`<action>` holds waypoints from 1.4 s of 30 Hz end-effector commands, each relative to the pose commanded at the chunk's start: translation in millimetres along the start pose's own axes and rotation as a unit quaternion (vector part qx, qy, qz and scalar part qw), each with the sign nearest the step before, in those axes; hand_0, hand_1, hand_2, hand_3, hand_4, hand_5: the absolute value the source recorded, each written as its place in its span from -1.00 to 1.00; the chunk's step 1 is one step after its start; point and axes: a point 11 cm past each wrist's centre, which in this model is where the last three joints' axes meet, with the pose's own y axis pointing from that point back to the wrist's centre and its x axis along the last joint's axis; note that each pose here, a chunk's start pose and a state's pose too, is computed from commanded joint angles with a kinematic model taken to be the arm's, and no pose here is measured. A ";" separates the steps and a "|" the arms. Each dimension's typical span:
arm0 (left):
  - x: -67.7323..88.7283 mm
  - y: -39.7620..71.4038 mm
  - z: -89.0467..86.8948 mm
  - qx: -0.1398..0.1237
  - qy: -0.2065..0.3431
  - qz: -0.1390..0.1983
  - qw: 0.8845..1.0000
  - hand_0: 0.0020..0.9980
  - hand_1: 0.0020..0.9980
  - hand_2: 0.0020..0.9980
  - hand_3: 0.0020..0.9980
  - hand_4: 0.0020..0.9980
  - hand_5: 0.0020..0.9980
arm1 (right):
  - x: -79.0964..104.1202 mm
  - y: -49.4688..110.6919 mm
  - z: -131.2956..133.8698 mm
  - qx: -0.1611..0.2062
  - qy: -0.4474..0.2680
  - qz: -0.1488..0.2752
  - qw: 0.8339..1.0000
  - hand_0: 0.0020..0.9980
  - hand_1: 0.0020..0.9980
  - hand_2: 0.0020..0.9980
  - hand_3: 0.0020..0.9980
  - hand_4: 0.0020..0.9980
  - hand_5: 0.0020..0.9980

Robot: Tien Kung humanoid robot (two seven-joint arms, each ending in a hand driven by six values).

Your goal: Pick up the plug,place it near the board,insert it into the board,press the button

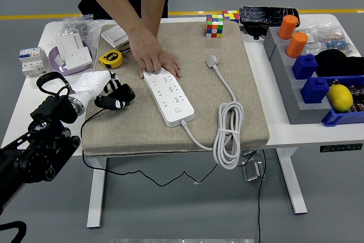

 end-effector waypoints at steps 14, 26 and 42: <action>30.6 4.0 -5.3 -0.003 0.115 0.061 0.992 0.83 1.00 0.93 0.98 1.00 1.00 | -2.4 0.4 -0.9 0.001 -0.004 -0.003 1.000 0.70 0.53 0.47 0.53 1.00 1.00; 91.6 50.3 -38.6 0.016 0.426 0.186 0.885 0.76 0.93 0.92 0.91 1.00 1.00 | -2.5 0.2 0.1 0.000 -0.005 -0.003 1.000 0.70 0.53 0.47 0.53 1.00 1.00; 82.7 105.7 -70.3 -0.031 0.720 0.177 0.670 0.62 0.69 0.66 0.72 1.00 1.00 | 2.6 1.0 -2.7 0.025 0.003 0.024 0.999 0.75 0.65 0.57 0.61 1.00 1.00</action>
